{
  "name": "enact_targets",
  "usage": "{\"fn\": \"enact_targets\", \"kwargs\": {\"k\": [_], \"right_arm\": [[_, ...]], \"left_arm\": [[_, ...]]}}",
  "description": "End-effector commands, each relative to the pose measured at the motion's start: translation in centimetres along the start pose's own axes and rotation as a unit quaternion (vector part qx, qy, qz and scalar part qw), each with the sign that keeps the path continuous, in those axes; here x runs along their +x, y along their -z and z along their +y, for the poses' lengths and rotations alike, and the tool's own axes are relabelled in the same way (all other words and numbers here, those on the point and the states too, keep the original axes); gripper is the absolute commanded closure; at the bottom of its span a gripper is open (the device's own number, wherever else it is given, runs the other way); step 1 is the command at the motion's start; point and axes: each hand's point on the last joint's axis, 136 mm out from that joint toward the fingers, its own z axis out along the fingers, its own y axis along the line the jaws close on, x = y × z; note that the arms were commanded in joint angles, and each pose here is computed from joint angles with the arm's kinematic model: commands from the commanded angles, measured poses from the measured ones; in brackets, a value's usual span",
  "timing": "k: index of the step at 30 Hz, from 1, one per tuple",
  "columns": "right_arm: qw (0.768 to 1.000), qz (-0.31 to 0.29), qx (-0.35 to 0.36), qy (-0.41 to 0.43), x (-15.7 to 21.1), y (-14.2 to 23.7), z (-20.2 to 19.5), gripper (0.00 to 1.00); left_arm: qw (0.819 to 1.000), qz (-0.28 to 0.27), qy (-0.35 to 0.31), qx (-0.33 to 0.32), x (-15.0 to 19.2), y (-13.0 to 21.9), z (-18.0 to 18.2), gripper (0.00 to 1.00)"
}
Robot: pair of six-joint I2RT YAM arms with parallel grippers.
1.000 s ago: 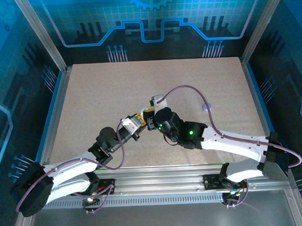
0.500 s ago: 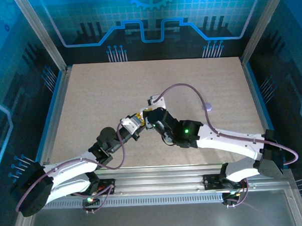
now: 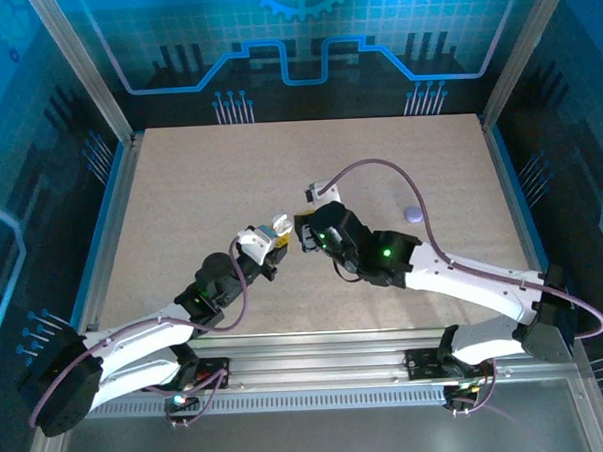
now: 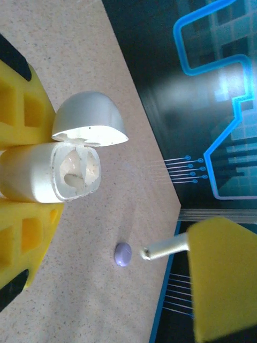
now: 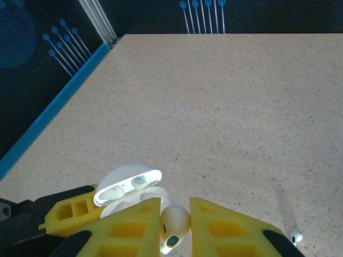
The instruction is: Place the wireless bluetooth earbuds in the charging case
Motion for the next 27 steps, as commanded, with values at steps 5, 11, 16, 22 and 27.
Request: {"fn": "enact_targets", "kwargs": {"k": [5, 11, 16, 22, 27], "right_arm": [[0.993, 0.111, 0.031, -0.032, 4.3, -1.1, -4.9, 0.82], [0.975, 0.208, 0.064, -0.046, 8.6, -2.1, -9.9, 0.82], [0.952, 0.280, 0.104, -0.070, 12.6, -2.6, -14.0, 0.82], [0.925, 0.339, 0.136, -0.108, 16.0, -3.0, -17.3, 0.81], [0.901, 0.385, 0.154, -0.124, 17.7, -2.7, -18.6, 0.80]], "left_arm": [[0.998, 0.030, 0.042, -0.038, 0.7, 0.2, 1.3, 0.89], [0.997, 0.041, 0.052, -0.038, 1.4, 0.6, 1.3, 0.89], [0.996, 0.053, 0.056, -0.038, 1.9, 0.7, 1.2, 0.89], [0.996, 0.060, 0.057, -0.036, 1.9, 0.3, 1.1, 0.89], [0.996, 0.062, 0.055, -0.035, 1.7, 0.0, 1.0, 0.89]]}}
